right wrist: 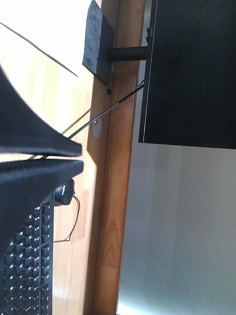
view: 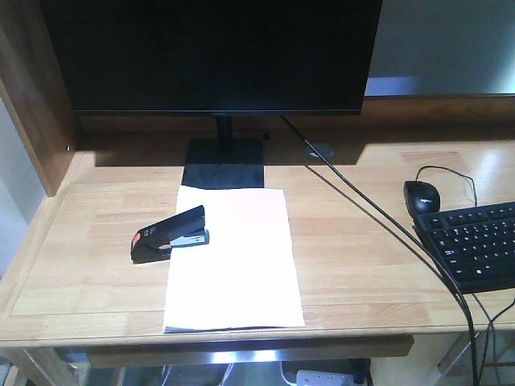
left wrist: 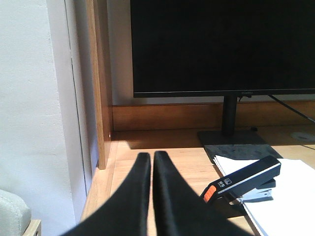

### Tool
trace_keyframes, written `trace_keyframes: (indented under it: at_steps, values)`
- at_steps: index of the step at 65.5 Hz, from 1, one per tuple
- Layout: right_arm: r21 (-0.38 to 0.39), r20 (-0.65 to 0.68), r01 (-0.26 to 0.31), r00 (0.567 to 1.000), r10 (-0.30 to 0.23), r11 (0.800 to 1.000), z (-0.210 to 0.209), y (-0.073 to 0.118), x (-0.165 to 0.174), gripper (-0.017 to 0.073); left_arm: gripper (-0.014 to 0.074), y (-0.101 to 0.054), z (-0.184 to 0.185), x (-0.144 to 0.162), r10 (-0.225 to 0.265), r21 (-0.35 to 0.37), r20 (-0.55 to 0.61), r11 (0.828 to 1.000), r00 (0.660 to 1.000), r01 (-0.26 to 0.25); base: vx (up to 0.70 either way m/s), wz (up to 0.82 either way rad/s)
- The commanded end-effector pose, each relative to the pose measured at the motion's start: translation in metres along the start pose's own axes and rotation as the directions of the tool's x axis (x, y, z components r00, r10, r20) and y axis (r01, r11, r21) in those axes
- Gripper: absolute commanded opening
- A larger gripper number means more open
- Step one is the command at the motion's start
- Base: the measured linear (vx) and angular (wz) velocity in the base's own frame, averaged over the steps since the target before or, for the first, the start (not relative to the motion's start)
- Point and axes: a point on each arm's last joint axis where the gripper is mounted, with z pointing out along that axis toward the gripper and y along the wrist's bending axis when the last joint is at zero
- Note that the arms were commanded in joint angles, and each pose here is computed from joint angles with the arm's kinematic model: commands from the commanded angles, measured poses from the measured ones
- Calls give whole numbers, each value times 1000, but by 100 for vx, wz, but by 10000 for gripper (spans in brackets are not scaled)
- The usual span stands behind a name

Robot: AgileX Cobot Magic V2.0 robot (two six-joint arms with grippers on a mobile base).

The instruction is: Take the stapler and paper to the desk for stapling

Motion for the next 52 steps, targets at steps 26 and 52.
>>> trace_keyframes:
  at_steps: [26, 52]
  values:
    - [8, 83, 12, 996, -13, 1000, -1, 0, -7, -9, -7, 0, 0, 1, -9, -1, 64, 1000, 998, 10, 0, 0]
    - [8, 83, 12, 996, -13, 1000, -1, 0, -7, -9, -7, 0, 0, 1, -9, -1, 64, 1000, 998, 10, 0, 0]
